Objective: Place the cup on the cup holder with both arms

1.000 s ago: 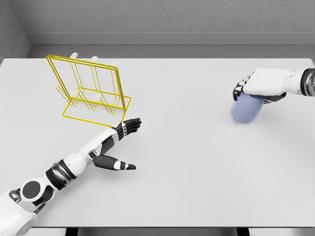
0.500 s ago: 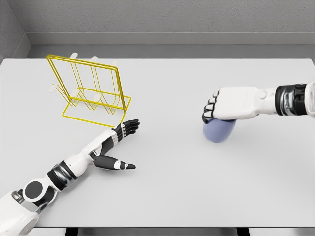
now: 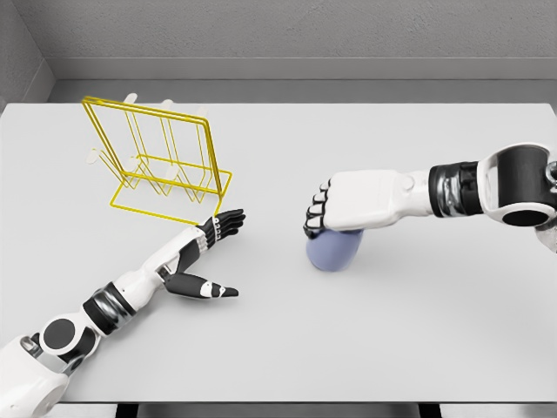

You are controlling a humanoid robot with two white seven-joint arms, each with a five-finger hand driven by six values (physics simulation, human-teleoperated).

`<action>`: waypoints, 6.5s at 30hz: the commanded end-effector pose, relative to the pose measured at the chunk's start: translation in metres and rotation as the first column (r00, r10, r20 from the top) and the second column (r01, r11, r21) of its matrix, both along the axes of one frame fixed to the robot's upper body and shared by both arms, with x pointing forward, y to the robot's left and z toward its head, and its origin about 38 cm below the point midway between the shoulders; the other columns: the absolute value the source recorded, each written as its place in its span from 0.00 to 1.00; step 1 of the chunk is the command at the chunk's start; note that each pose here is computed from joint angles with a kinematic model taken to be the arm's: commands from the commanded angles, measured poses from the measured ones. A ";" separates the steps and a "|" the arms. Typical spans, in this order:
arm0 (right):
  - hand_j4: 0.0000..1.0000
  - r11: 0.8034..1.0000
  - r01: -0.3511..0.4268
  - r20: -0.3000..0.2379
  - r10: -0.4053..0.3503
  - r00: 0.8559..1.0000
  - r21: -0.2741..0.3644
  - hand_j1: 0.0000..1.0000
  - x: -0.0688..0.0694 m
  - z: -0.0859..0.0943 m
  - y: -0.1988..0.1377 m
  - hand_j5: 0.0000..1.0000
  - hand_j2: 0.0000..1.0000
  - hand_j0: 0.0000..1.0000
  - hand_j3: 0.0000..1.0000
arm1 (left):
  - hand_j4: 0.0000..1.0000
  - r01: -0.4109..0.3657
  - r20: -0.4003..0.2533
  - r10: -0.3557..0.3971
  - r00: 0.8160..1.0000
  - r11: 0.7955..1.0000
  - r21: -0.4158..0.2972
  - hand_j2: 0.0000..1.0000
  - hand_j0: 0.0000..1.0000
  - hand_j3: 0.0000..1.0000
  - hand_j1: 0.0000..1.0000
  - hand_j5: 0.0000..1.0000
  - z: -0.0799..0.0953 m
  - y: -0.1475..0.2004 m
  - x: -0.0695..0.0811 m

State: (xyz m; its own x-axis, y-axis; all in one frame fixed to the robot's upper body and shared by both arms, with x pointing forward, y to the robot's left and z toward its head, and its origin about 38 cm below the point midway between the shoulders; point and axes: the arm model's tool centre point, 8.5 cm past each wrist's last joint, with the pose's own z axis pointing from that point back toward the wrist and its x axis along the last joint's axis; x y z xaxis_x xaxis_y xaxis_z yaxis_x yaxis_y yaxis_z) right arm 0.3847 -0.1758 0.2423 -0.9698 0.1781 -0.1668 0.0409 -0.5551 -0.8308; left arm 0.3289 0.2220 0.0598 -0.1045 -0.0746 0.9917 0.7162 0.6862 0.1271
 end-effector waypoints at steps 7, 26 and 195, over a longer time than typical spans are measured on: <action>0.45 0.997 -0.062 -0.020 0.063 0.998 0.042 0.45 -0.006 -0.005 0.030 0.45 0.45 0.45 0.45 | 1.00 -0.002 -0.003 0.002 1.000 1.000 -0.003 1.00 1.00 1.00 1.00 1.00 0.000 0.000 0.000; 1.00 0.987 0.078 0.126 -0.095 0.987 0.137 1.00 0.018 0.061 -0.021 1.00 1.00 1.00 1.00 | 1.00 -0.004 0.002 0.004 1.000 1.000 -0.005 1.00 1.00 1.00 1.00 1.00 0.001 -0.001 0.003; 1.00 0.574 0.530 -0.356 -0.395 0.847 0.624 1.00 -0.025 -0.016 -0.158 1.00 1.00 1.00 1.00 | 0.68 -0.059 0.245 0.103 0.964 0.982 -0.181 0.68 0.68 0.68 0.68 0.68 0.141 0.071 0.040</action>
State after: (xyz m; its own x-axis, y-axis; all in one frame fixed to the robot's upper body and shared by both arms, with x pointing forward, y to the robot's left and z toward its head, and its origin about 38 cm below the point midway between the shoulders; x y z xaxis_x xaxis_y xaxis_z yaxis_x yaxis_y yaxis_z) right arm 0.3599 -0.3333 0.2258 -0.7216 0.6062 0.3344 -0.2235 0.2532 -0.9413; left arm 0.3683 0.2951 0.2050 -0.3646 0.0635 0.9290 0.6162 0.7644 0.1896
